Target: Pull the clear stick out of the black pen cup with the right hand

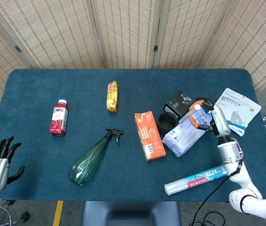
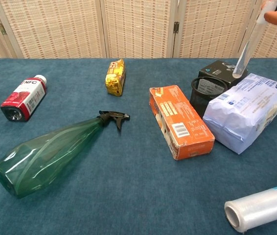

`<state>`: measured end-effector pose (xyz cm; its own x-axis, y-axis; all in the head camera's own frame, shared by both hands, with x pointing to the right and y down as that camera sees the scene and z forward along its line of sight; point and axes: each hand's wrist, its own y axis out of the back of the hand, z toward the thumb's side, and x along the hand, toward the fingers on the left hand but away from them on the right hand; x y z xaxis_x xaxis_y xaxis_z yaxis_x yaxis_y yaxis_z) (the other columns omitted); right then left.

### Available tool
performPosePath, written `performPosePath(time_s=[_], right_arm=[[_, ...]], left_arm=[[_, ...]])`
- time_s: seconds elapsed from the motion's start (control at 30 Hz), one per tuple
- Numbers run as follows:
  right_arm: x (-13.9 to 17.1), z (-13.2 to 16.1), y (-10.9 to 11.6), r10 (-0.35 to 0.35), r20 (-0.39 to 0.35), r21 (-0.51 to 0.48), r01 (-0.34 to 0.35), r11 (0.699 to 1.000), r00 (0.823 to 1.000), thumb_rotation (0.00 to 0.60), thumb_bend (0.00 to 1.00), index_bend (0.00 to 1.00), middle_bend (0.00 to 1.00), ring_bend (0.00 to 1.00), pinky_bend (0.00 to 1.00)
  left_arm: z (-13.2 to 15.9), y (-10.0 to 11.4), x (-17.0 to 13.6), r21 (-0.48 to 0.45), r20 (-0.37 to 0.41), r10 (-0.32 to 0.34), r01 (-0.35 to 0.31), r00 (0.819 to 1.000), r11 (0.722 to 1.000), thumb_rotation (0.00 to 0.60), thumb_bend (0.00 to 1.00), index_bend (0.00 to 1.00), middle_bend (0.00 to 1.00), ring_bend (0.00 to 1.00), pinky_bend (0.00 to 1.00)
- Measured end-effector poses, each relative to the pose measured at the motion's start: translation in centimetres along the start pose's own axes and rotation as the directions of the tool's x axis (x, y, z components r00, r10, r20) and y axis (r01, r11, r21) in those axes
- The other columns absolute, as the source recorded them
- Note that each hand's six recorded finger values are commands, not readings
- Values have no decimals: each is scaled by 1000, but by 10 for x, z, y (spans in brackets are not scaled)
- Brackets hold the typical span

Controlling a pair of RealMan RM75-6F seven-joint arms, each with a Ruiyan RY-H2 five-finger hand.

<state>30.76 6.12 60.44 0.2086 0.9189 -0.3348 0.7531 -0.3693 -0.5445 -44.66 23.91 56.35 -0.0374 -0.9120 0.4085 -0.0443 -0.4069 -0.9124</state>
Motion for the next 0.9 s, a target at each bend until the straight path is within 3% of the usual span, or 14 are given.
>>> performPosePath(time_s=[0.1, 0.2, 0.4, 0.53, 0.63, 0.77, 0.9], right_arm=[[-1, -1, 2, -47, -26, 118, 49, 992, 999, 600, 477, 655, 434, 184, 126], [-1, -1, 0, -58, -29, 137, 62, 989, 998, 600, 477, 655, 434, 185, 126], [1, 1, -7, 0, 12, -76, 1, 997, 1000, 600, 477, 655, 434, 187, 126], [4, 4, -10, 57, 41, -261, -44, 964, 998, 600, 477, 655, 435, 189, 126], [6, 3, -9, 88, 56, -313, -66, 947, 995, 600, 477, 655, 436, 189, 126], [5, 0, -5, 64, 46, -242, -51, 969, 997, 600, 477, 655, 436, 189, 126], [2, -1, 2, 0, 6, -51, 0, 999, 1000, 600, 477, 655, 436, 189, 126]], left_arm=[[0, 0, 0, 0, -1, 0, 0, 1000, 1000, 600, 320, 218, 86, 46, 95], [-1, -1, 0, -1, -2, -2, 2, 1000, 1000, 600, 320, 218, 86, 47, 95], [-1, -1, 0, -1, -2, 0, 0, 1000, 1000, 600, 320, 217, 85, 47, 95], [0, -1, 1, -1, 1, -1, 1, 1000, 1000, 600, 319, 217, 86, 46, 95], [1, -1, 1, 0, 3, -2, 2, 1000, 1000, 600, 320, 217, 85, 47, 95], [1, -1, 1, 1, 3, -1, 1, 1000, 1000, 600, 321, 217, 85, 47, 95], [0, -1, 1, 1, 1, -3, 3, 1000, 1000, 600, 321, 217, 85, 47, 95]])
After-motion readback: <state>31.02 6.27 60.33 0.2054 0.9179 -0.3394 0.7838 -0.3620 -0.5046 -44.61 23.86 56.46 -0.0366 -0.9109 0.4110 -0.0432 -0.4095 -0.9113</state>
